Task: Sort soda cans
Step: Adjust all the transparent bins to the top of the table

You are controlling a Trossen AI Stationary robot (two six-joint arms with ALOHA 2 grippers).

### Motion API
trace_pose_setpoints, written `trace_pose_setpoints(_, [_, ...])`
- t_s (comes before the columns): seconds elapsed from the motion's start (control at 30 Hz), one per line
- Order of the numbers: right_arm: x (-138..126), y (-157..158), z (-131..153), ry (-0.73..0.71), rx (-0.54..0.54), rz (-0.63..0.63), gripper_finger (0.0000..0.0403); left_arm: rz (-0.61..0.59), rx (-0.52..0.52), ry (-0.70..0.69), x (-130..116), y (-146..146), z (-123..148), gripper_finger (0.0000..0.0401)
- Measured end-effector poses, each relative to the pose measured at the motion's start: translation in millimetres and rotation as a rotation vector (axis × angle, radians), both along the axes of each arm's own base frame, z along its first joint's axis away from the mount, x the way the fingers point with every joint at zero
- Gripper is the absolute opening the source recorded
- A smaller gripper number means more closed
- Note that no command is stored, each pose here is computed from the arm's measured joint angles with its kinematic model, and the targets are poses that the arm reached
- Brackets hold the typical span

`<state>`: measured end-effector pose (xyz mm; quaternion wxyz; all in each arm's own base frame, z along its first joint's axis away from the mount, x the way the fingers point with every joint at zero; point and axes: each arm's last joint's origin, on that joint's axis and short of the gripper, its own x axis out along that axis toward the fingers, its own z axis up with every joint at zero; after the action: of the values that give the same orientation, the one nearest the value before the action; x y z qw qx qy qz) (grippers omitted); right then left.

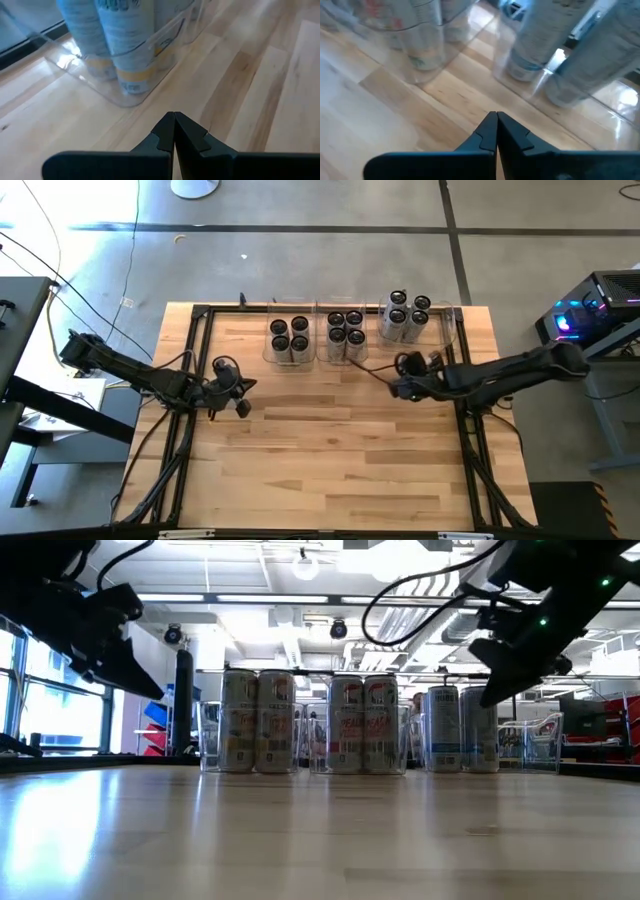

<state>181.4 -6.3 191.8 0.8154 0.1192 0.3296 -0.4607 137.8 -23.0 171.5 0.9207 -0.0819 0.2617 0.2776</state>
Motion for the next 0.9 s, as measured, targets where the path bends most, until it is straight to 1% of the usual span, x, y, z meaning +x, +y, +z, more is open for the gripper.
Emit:
trace_pose_setpoints(0.1, [-8.6, -4.3, 6.3, -0.006, 0.040, -0.003, 0.0017, -0.004, 0.002, -0.006, 1.0, -0.3, 3.0, 0.0000])
trace_pose_setpoints(0.17, [-11.9, -6.8, 8.8, 0.000, 0.077, 0.016, 0.0038, 0.003, 0.003, -0.007, 1.3, 0.2, 3.9, 0.0000])
trace_pose_setpoints(0.27, [-14.5, -10.4, 11.4, 0.003, 0.138, 0.057, 0.0086, 0.015, 0.003, -0.015, 2.1, 1.6, 5.5, 0.0000])
trace_pose_setpoints(0.5, [-12.1, -16.8, 10.2, -0.004, 0.265, 0.116, 0.0218, 0.053, 0.039, -0.023, 1.7, 3.1, 6.1, 0.0000])
trace_pose_setpoints(0.57, [-6.9, -18.4, 12.8, -0.050, 0.291, 0.170, 0.0247, 0.060, 0.046, -0.024, 1.6, 3.4, 6.2, 0.0000])
trace_pose_setpoints(0.63, [-0.4, -20.0, 16.9, -0.124, 0.320, 0.226, 0.0263, 0.070, 0.054, -0.028, 1.5, 3.7, 6.5, 0.0000])
trace_pose_setpoints(0.7, [4.9, -20.4, 21.0, -0.168, 0.312, 0.297, 0.0269, 0.080, 0.064, -0.030, 1.4, 4.1, 6.6, 0.0000])
trace_pose_setpoints(0.77, [7.5, -20.5, 23.3, -0.157, 0.261, 0.371, 0.0270, 0.089, 0.072, -0.033, 1.3, 4.3, 6.8, 0.0000])
trace_pose_setpoints(0.9, [11.2, -22.6, 26.0, -0.050, 0.061, 0.511, 0.0271, 0.089, 0.098, -0.024, 1.1, 4.7, 7.1, 0.0000])
